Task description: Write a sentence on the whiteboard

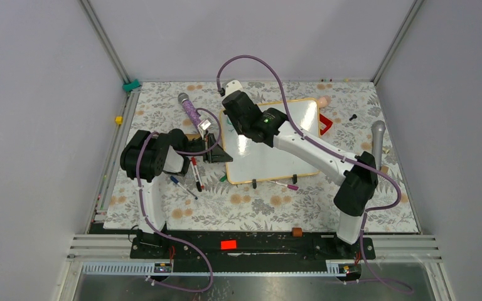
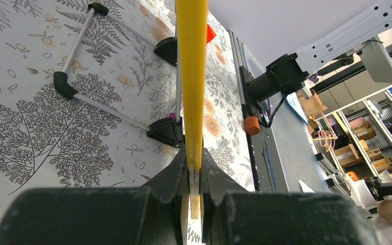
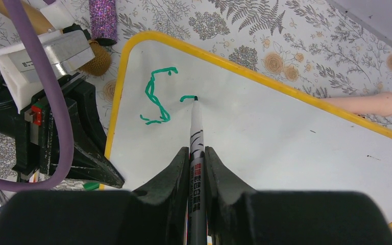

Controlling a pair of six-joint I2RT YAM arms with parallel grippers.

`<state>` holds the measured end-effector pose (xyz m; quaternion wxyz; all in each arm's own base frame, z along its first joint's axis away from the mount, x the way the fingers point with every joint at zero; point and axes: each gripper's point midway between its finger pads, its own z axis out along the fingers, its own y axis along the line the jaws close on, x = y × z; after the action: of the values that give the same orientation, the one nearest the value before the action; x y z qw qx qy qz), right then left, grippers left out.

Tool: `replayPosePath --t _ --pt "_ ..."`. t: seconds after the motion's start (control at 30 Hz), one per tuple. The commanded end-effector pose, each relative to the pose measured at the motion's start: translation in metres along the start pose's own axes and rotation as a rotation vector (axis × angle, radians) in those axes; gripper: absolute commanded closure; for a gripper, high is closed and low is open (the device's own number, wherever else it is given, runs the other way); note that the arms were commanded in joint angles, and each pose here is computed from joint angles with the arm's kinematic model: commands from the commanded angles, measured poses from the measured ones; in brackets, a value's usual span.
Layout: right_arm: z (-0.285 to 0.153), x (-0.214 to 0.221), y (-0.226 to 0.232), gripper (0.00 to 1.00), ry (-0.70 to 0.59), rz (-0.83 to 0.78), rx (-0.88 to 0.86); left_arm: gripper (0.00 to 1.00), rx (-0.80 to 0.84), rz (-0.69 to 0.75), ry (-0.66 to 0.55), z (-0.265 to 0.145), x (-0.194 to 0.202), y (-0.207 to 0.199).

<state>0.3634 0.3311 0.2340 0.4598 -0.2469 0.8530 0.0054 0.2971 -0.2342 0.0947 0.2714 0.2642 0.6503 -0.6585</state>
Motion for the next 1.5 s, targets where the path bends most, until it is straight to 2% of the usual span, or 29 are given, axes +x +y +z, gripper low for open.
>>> replayPosePath --t 0.0,0.43,0.83,0.93,1.23,1.3,1.47 --pt "-0.015 -0.015 -0.015 1.00 -0.038 0.007 0.045 1.00 0.041 0.035 0.042 -0.003 0.005 -0.006" --pt "-0.044 -0.039 -0.012 1.00 -0.142 0.060 -0.054 1.00 0.039 0.031 0.040 -0.004 0.005 -0.004" --pt "-0.053 -0.043 -0.015 1.00 -0.215 -0.016 -0.089 1.00 0.030 -0.001 0.033 -0.005 0.003 0.000" --pt "-0.061 -0.039 -0.010 1.00 -0.220 -0.022 -0.167 1.00 0.028 0.008 0.030 -0.005 0.004 -0.001" --pt "-0.077 -0.037 -0.002 1.00 -0.218 0.043 -0.296 1.00 0.022 0.006 0.025 -0.005 0.005 0.002" --pt "-0.082 -0.041 -0.001 1.00 -0.255 0.084 -0.314 1.00 0.023 0.009 0.026 -0.005 0.005 0.001" --pt "-0.087 -0.043 -0.009 1.00 -0.281 0.101 -0.282 1.00 0.022 0.012 0.026 -0.006 0.006 0.001"
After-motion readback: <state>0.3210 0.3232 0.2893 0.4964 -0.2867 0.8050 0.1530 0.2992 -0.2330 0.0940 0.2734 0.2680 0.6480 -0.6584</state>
